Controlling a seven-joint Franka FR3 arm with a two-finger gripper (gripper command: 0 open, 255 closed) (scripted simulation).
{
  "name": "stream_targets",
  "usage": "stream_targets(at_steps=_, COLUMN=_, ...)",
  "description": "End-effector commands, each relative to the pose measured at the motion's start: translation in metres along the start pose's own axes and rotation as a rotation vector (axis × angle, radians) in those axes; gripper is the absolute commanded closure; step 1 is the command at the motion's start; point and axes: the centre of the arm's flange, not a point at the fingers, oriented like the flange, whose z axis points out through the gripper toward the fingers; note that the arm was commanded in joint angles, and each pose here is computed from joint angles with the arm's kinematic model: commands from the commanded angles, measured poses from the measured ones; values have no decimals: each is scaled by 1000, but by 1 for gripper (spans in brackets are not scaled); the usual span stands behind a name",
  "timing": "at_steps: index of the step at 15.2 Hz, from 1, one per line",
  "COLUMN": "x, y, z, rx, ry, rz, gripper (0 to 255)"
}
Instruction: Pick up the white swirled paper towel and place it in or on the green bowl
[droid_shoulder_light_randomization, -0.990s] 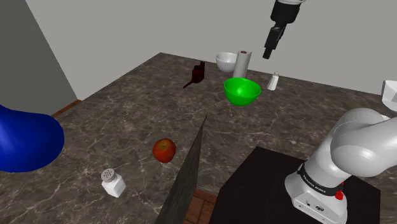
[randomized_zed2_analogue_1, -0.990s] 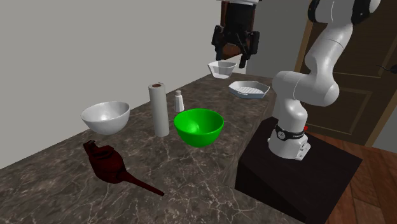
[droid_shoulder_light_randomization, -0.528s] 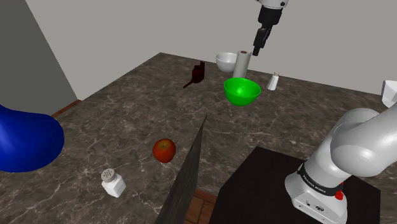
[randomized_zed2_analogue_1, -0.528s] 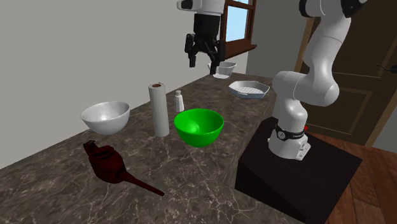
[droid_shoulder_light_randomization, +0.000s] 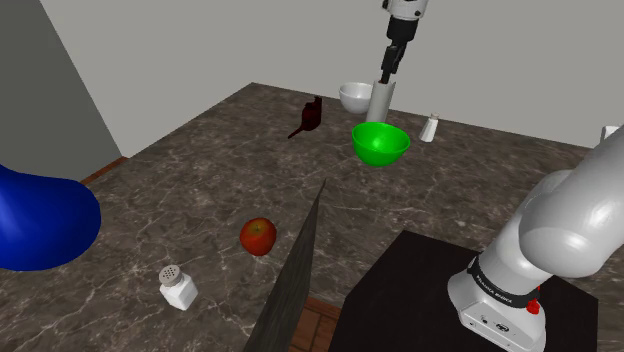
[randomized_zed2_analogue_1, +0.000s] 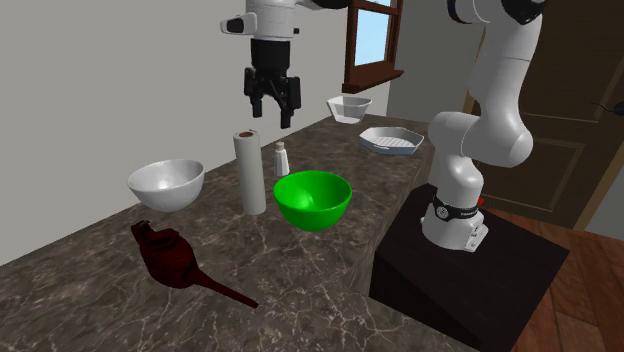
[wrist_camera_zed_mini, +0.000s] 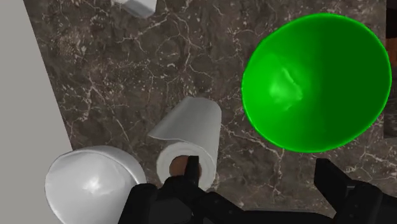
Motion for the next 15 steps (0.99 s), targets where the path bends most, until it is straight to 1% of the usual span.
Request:
stream_targets(at_steps=1, x=12, y=21, z=12, rx=5, ry=0, rz=-10, gripper=0)
stream_targets(at_steps=5, x=42, y=61, z=31, rx=16, ry=-1, rz=-27, gripper=0)
stream_targets(at_steps=12, x=42, y=60, z=68, rx=16, ry=-1, rz=-27, gripper=0)
stream_targets(at_steps=15, x=42, y=60, z=71, rx=16, ry=-1, rz=-27, gripper=0)
